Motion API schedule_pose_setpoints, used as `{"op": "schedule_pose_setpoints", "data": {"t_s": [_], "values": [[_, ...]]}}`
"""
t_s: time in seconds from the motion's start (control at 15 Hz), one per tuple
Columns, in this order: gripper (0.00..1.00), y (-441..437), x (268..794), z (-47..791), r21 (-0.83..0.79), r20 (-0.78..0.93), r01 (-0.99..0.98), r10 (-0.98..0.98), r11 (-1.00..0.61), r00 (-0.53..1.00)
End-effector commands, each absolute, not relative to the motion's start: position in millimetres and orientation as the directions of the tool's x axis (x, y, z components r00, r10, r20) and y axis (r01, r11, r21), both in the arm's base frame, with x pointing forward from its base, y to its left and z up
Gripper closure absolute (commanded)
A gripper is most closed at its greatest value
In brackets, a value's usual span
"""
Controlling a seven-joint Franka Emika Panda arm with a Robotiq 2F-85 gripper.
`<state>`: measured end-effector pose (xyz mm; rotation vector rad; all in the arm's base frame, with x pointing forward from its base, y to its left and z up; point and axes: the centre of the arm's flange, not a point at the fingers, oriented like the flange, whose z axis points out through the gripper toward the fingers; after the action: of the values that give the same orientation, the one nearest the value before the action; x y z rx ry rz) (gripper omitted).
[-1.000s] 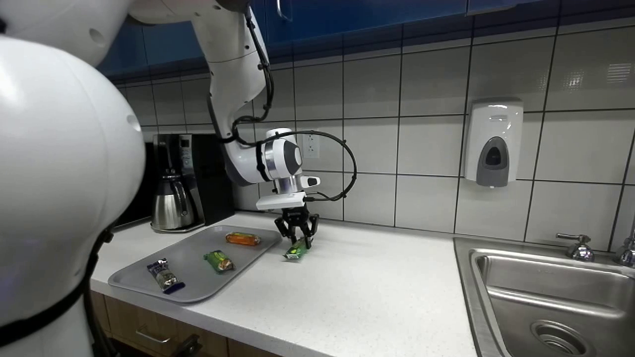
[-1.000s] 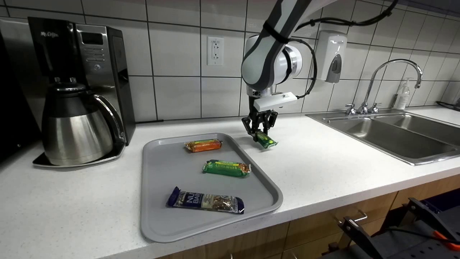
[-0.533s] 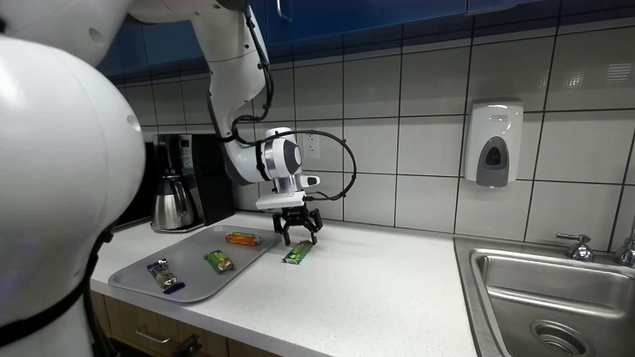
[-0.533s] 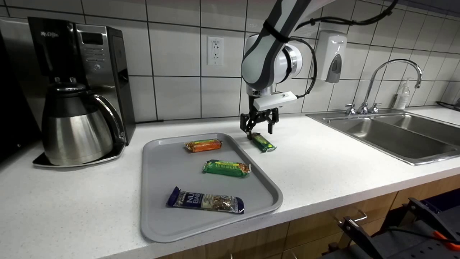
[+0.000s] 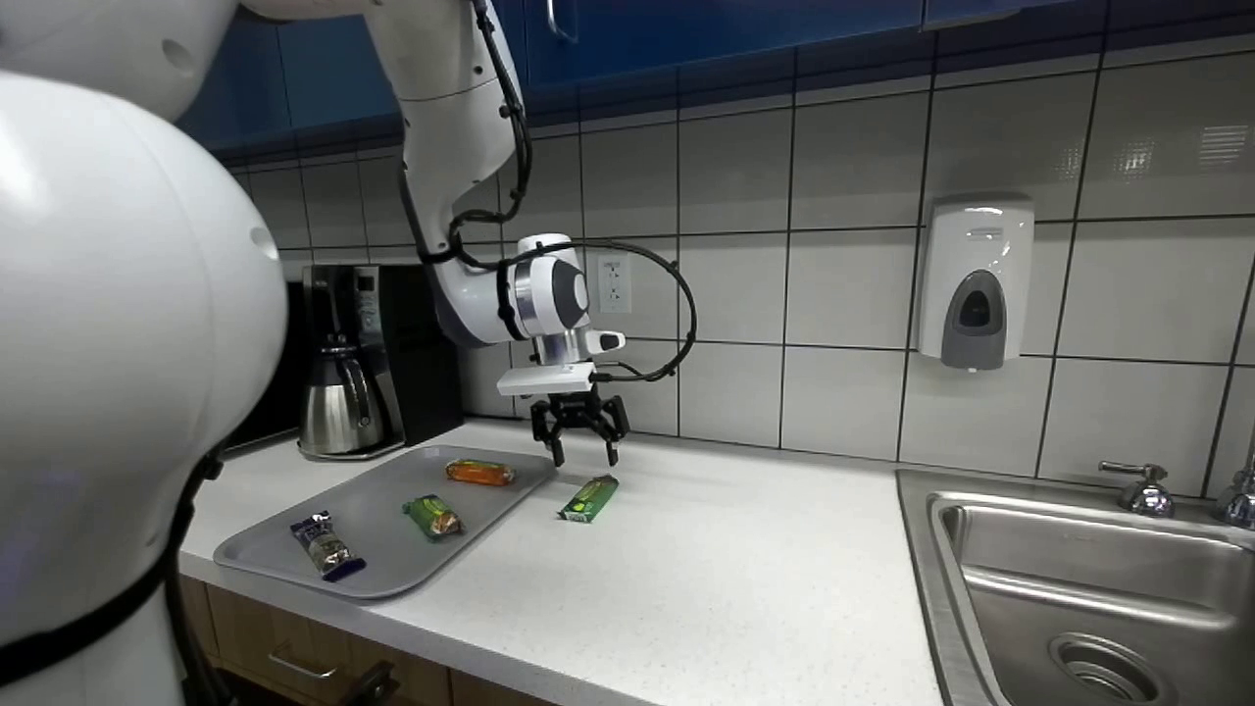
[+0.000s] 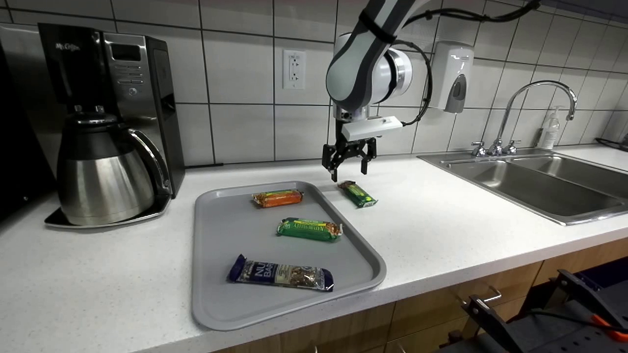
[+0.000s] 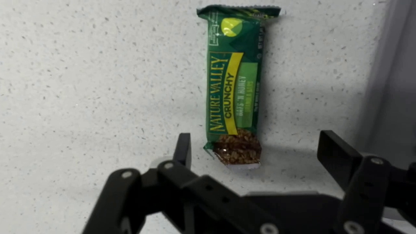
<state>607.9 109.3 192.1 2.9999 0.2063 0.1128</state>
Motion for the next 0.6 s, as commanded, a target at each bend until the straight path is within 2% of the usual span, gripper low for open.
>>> {"op": "schedule_pose_setpoints", "data": {"t_s": [0.0,0.53], "values": [[0.0,117,590,215,0.077,0.066,0.108,0.113,-0.991,0.991],[0.0,161,575,240,0.008,0.064,0.069,0.069,-0.998,0.996]]}}
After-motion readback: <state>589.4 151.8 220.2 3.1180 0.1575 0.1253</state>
